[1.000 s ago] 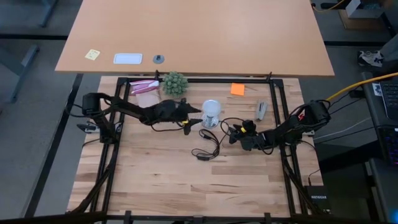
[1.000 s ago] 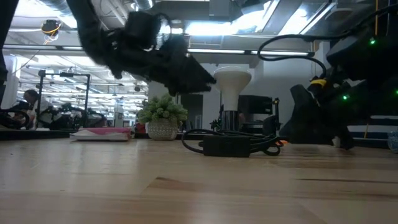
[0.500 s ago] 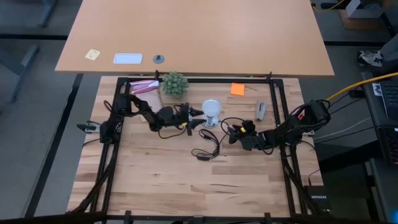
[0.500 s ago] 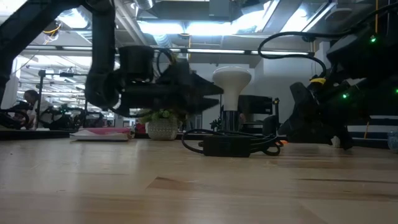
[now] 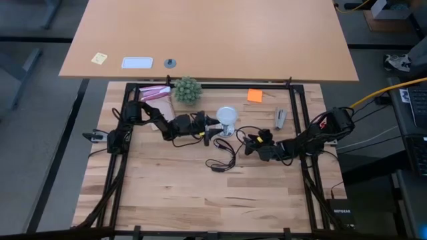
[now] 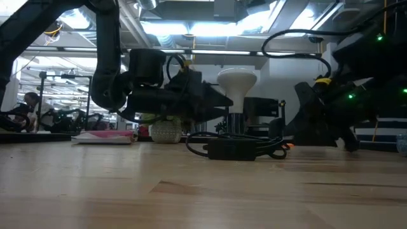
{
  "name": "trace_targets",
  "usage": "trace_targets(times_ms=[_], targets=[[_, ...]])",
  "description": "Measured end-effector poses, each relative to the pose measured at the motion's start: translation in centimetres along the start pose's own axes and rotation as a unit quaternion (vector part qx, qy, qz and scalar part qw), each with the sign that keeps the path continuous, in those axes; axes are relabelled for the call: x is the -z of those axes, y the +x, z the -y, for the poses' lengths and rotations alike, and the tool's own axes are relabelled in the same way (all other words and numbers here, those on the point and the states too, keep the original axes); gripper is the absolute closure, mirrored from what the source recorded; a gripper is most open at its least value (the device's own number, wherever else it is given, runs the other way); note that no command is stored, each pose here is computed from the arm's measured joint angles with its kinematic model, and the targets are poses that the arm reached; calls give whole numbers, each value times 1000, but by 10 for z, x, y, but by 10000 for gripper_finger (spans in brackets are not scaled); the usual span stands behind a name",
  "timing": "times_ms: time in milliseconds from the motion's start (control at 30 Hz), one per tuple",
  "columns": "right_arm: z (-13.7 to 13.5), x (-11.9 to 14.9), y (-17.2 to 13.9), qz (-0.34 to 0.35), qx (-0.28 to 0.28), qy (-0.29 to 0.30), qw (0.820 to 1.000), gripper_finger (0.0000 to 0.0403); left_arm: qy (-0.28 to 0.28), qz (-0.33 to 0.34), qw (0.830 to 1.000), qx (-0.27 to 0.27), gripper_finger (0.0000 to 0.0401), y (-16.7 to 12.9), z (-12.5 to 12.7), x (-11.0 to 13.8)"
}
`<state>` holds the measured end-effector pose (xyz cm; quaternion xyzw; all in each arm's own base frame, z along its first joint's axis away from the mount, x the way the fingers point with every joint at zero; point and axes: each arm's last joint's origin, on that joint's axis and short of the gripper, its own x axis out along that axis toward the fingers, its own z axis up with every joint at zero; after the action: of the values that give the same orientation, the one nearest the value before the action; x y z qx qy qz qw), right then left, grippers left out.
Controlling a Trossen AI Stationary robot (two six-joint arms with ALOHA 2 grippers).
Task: Screw lightbulb
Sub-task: Remove the lightbulb from the lamp
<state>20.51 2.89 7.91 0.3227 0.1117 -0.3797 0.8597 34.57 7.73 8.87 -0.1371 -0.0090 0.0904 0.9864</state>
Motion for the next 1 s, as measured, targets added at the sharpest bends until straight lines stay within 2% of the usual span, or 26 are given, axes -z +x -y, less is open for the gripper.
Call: trace_targets(times_ms=[200,400,667,867,1000], targets=[[-16,-3,4,-3,-19,-53,998,215,-1,11,999,-34,164,1,-4,-2],[-28,-6,6,5,-30,-84,996,215,36,16,999,15,164,13,-2,-10],[-28,-6,6,5,-31,-86,996,215,57,-30,998,9,164,30,-3,-11],[-28,-6,6,5,-31,-86,996,215,98,-26,995,11,164,36,-2,-14],[-28,-6,6,5,-31,-86,996,215,99,-37,994,6,164,40,-4,-15]])
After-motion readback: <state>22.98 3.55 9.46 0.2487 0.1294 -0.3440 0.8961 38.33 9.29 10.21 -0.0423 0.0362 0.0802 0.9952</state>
